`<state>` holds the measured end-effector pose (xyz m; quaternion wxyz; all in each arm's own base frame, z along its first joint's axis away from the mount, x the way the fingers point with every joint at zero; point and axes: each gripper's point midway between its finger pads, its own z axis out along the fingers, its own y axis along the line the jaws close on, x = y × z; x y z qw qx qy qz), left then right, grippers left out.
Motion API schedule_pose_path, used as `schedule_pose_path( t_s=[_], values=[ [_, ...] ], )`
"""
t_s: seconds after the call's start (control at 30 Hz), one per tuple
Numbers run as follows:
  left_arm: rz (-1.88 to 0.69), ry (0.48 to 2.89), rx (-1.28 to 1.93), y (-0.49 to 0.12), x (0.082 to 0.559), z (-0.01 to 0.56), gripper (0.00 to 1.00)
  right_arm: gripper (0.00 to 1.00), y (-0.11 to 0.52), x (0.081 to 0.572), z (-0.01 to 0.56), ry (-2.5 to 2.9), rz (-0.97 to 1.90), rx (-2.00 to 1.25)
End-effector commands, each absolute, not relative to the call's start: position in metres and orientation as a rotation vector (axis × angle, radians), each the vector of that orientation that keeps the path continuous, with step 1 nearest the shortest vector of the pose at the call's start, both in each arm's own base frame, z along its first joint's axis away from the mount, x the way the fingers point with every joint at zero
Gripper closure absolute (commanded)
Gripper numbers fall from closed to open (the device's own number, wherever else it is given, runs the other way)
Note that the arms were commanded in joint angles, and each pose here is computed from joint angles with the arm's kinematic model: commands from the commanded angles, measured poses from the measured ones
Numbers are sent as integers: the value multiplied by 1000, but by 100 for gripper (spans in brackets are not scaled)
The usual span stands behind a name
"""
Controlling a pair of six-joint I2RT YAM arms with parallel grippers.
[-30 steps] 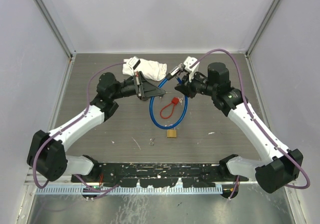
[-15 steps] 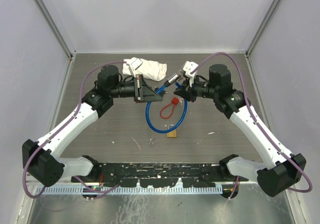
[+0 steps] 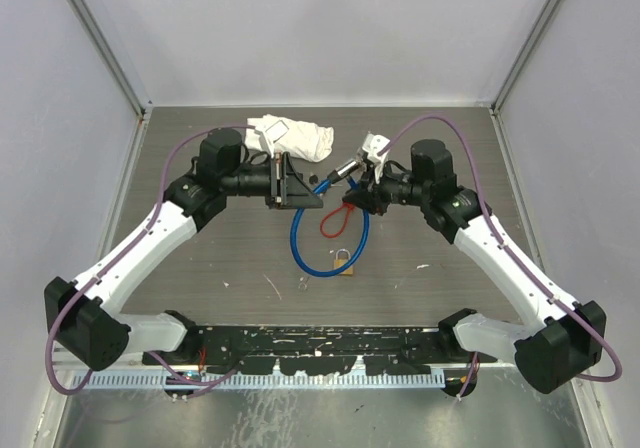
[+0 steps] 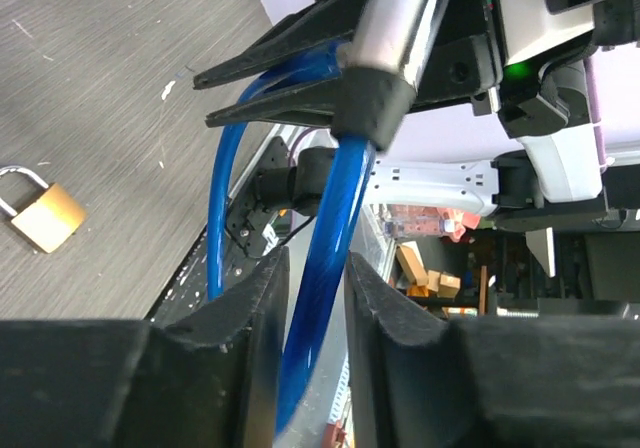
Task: Lock with the key
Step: Lock the lock.
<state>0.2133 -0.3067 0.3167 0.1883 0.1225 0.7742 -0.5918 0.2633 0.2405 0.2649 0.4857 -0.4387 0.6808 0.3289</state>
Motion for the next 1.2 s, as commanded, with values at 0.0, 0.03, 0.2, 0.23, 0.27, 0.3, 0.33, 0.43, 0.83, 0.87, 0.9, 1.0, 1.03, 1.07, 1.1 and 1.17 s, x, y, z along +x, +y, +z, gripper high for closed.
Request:
schedule_pose_path(
  t_s=[0.0,0.03,0.2,0.23,0.27,0.3,0.33,0.43,0.83,0.87,0.9,1.0,1.03,1.07,1.1,1.17],
  values=[
    [-1632,2094,337,-299,211,332,65,99,255,248,317,1388,845,-1111],
    [-1626,2081,335,-298,211,334,61,99,254,248,316,1389,849,-1110],
    [-1587,2035,335,-290,211,340,49,99,254,246,316,1385,872,-1102],
    [-1584,2032,339,-289,210,340,48,99,255,246,317,1382,878,-1102],
    [-1582,2029,342,-289,210,340,46,99,255,245,317,1382,887,-1103],
    [-1579,2024,342,-288,209,341,45,99,255,245,316,1384,894,-1103],
    [-1577,2017,347,-288,209,342,44,99,256,244,316,1384,900,-1103],
    [-1563,1925,379,-285,207,354,39,99,255,244,314,1387,914,-1101],
    [-1284,1454,252,-230,207,355,4,99,239,244,322,1395,1036,-1014],
    [-1279,1447,240,-229,207,348,5,99,237,245,323,1402,1044,-999],
    [-1268,1440,226,-226,208,341,5,99,235,247,324,1406,1047,-986],
    [-1229,1380,214,-217,202,337,7,99,231,253,324,1422,1043,-954],
    [-1210,1356,216,-213,199,339,8,99,230,256,324,1430,1036,-941],
    [-1192,1340,213,-209,196,340,9,99,228,259,324,1437,1028,-928],
    [-1173,1320,212,-204,192,343,10,99,227,262,322,1445,1019,-918],
    [-1142,1293,202,-195,185,348,12,99,224,269,321,1461,997,-892]
  ],
)
